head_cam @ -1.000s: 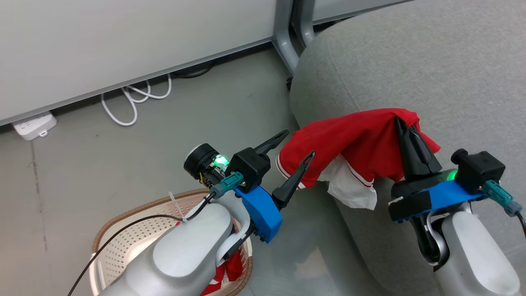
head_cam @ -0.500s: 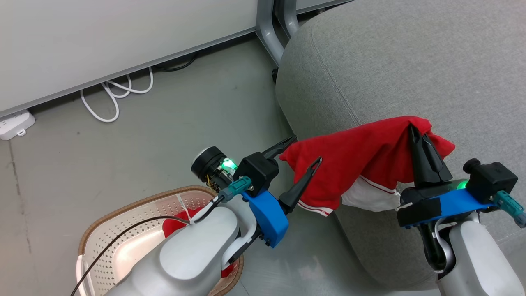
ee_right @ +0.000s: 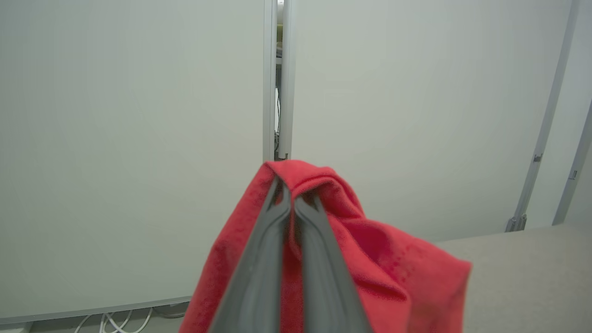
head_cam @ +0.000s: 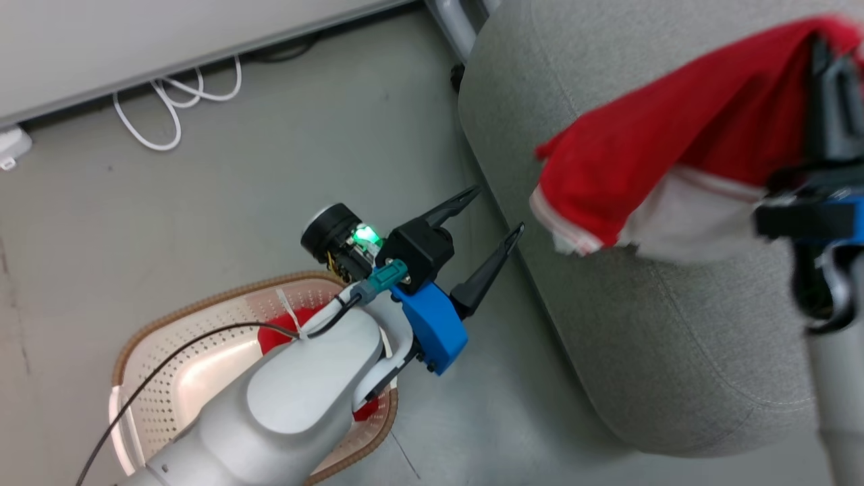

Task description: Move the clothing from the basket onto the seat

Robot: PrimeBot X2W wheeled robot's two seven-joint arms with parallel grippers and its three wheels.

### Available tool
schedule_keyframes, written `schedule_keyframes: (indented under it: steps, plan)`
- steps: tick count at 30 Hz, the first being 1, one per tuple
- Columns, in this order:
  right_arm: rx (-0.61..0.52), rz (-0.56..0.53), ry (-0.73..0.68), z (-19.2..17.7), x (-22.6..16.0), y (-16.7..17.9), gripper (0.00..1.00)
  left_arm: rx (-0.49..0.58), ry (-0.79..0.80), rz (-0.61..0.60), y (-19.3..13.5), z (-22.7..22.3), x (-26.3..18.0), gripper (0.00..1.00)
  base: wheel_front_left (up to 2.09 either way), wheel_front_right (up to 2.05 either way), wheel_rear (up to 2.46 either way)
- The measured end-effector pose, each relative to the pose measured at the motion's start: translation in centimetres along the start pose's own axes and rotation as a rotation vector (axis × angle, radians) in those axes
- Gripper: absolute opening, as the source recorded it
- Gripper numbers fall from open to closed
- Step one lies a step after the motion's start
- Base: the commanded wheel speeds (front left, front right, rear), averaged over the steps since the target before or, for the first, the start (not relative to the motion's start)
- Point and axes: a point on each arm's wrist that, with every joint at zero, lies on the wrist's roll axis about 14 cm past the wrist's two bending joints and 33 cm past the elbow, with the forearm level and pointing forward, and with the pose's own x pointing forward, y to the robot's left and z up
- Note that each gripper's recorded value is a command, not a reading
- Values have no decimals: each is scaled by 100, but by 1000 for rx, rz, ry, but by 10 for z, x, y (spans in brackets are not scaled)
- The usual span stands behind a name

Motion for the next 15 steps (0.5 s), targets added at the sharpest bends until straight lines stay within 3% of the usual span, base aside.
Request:
schedule_keyframes:
  steps: [9, 15]
  plan:
    - [-211, -137, -197, 62, 55, -76, 0, -21, 34, 18, 37, -35, 7, 100, 0, 0, 0]
    - [-331, -241, -193, 62, 69, -125, 0, -37, 49, 37, 64, -63, 12, 100, 0, 0, 0]
